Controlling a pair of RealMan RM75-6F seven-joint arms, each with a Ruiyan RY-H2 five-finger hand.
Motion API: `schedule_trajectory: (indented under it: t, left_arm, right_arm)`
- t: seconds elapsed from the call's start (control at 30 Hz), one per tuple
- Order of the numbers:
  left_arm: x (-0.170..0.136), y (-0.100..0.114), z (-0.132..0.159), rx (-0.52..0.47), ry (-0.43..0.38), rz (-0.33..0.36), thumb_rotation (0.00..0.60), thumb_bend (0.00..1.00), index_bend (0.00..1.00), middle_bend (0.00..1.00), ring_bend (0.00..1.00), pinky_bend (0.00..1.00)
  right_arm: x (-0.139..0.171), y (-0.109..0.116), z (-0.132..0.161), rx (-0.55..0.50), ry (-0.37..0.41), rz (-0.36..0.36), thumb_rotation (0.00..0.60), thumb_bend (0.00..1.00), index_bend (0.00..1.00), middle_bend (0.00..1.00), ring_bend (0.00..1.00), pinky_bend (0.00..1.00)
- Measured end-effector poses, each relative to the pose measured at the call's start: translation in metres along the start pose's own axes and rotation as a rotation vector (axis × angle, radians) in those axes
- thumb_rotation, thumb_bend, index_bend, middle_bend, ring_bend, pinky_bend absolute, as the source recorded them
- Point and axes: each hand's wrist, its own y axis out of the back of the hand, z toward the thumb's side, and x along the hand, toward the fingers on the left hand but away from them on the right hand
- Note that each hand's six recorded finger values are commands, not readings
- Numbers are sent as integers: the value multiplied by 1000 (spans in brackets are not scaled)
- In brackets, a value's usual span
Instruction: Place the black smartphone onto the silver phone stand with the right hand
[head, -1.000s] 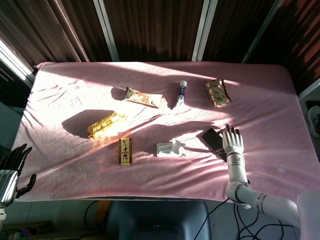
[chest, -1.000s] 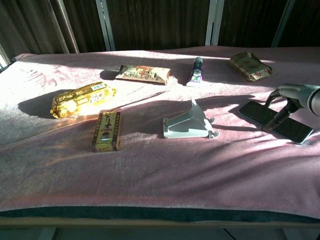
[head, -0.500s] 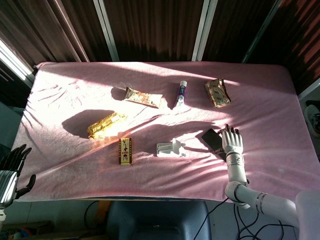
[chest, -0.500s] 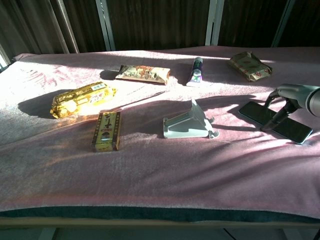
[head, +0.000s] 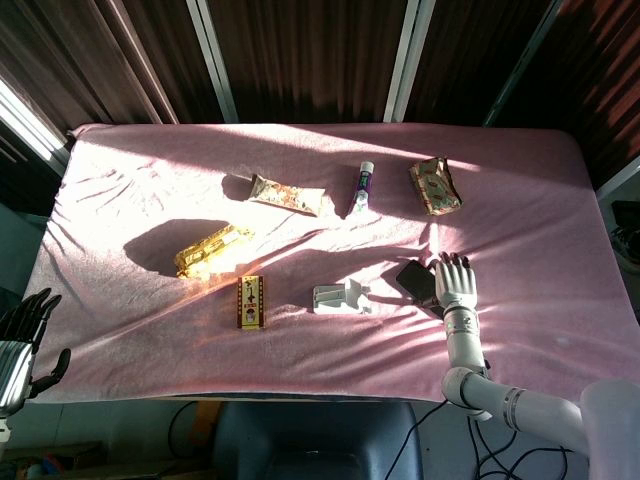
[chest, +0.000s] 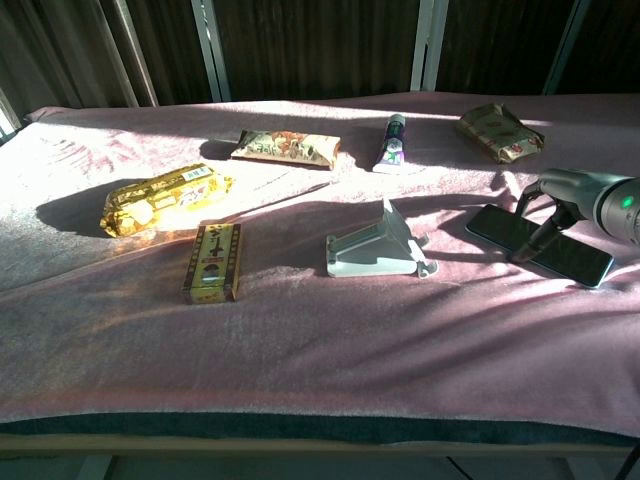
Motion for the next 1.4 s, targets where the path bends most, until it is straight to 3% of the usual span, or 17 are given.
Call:
schedule_trajectory:
  t: [0.27, 0.43, 0.53, 0.67, 0.77, 1.4]
  left_arm:
    - [-1, 1, 0, -5, -4, 4, 600, 410, 0, 0, 20, 120]
    - [-1, 1, 0, -5, -3, 4, 600, 409, 0, 0, 20, 120]
    - [-1, 1, 0, -5, -3, 2, 600, 409, 0, 0, 20, 120]
    - [-1, 1, 0, -5, -4, 2, 600, 408, 0, 0, 20, 121]
    - [-1, 1, 0, -6, -4, 2, 600, 410, 0, 0, 20, 121]
    - [-1, 2, -1, -11, -6, 3, 600, 408, 0, 0, 20, 120]
  right_arm:
    - [4, 4, 4, 18, 12, -37, 600, 228, 748, 240, 2, 0]
    - [7, 3, 9, 22, 27, -44, 600, 236, 814, 296, 54, 0]
    - [8, 1, 10, 29, 33, -45, 600, 241, 871, 403, 133, 14]
    - [9, -2, 12, 36, 37, -44, 600, 256, 920, 589, 319, 68]
    - [10, -3, 14, 38, 42, -46, 600, 265, 930, 654, 392, 88]
    - [20, 0, 29, 72, 86, -89, 600, 269, 988, 717, 458, 150]
